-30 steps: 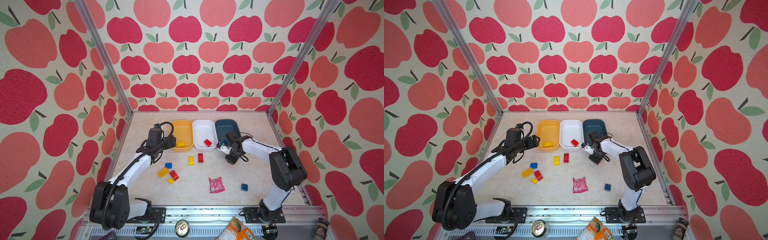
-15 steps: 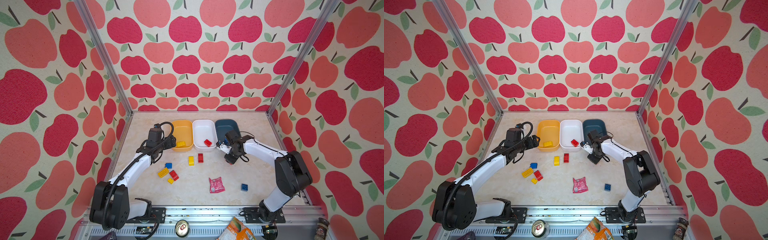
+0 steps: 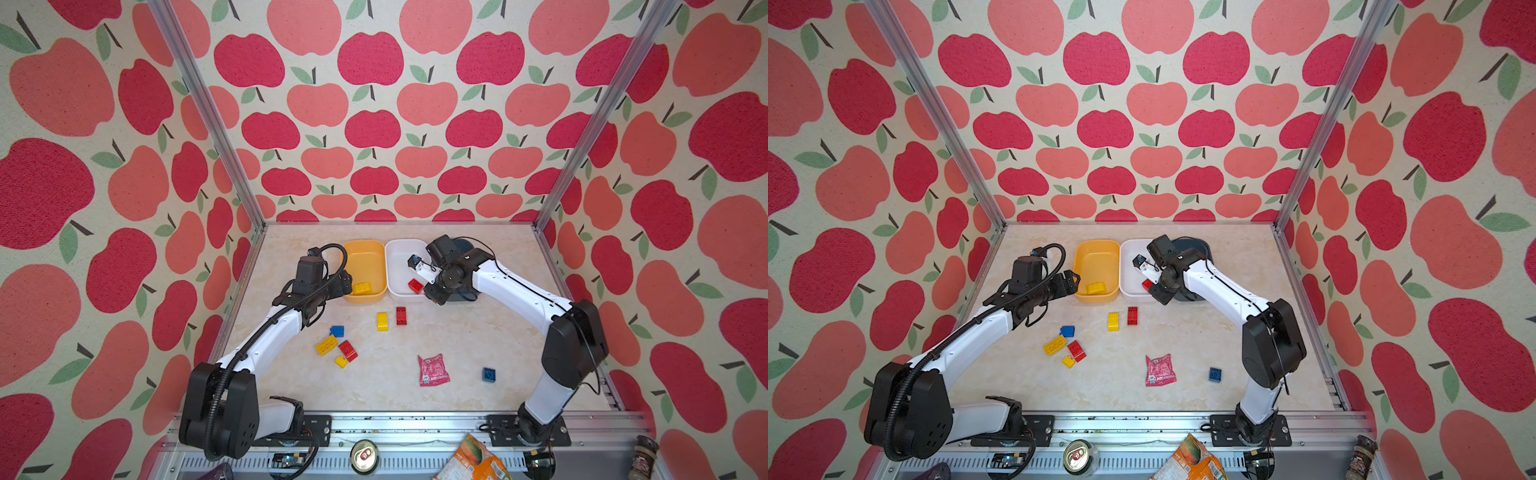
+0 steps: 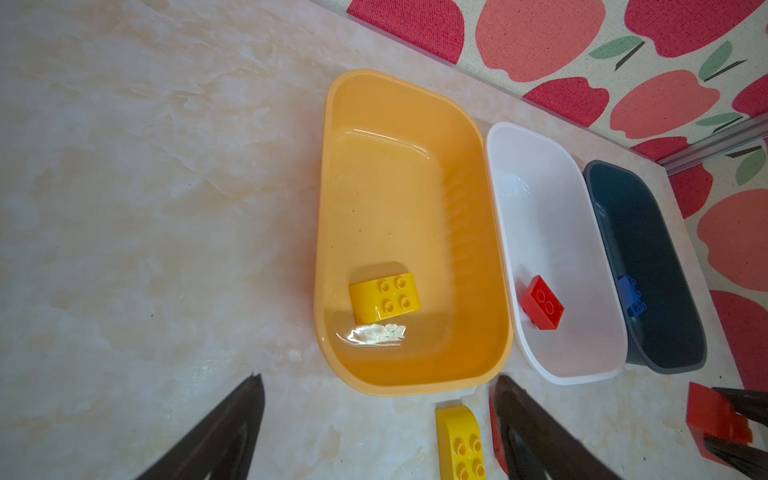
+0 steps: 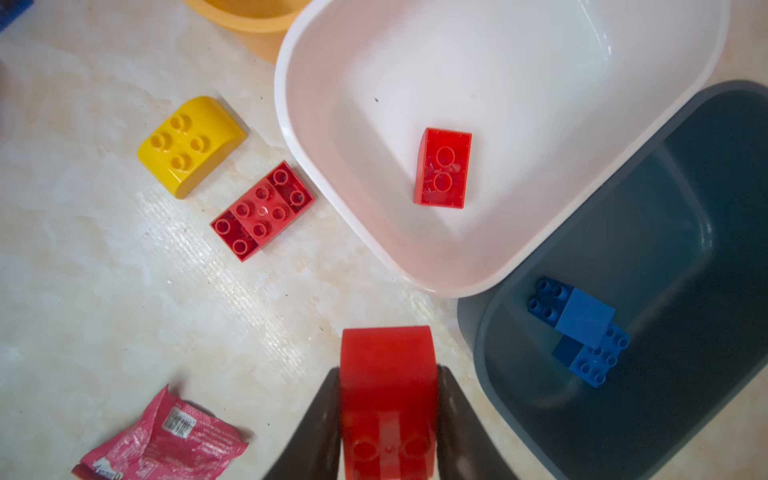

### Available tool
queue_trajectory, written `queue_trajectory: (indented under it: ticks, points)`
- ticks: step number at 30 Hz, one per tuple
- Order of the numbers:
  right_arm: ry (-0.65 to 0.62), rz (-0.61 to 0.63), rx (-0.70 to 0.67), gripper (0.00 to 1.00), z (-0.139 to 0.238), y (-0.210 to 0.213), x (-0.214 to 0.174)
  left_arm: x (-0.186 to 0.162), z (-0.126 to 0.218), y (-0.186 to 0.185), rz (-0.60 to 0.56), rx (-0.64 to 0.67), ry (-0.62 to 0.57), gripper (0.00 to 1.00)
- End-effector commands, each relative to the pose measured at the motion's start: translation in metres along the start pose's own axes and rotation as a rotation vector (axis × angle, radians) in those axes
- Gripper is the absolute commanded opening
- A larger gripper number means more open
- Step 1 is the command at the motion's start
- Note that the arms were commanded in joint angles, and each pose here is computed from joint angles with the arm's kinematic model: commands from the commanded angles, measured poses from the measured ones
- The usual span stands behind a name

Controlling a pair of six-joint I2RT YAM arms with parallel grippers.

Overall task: Sort the legos into containers by color
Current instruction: 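Carry the red brick over the white bin and release it with the right gripper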

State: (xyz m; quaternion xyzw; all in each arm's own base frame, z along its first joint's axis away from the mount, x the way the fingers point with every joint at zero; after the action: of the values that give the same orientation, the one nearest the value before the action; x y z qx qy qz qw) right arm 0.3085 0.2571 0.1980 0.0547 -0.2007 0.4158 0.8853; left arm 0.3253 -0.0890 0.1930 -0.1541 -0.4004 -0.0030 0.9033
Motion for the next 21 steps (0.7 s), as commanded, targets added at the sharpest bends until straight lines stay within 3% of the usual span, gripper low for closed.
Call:
queue_trajectory:
  ticks: [1,11,21]
  points:
    - [0.022,-0.015,-0.005,0.23,-0.006,-0.001,0.015,0.004,0.007,0.0,0.012,-0.01,-0.027,0.89]
    - [0.005,0.062,-0.077,0.24,-0.046,-0.022,0.077,0.001,0.011,0.001,0.015,-0.006,-0.028,0.89]
    - [0.051,0.021,-0.124,0.25,-0.104,-0.052,0.09,-0.007,0.017,0.004,0.022,0.009,-0.023,0.89]
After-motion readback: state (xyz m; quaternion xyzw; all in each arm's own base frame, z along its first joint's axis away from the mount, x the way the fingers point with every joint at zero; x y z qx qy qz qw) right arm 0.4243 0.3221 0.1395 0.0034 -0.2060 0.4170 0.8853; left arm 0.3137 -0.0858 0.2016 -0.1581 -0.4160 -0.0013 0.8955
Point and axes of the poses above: each gripper's point midway between its finger pads, its own z axis back along the fingers, its own y axis along the line the jaws close on, x = y × z, the point moved 6 cm from there along z, back along the fingers, and after that the axes turned 9 degrees about -z, right-handed, at the moved point
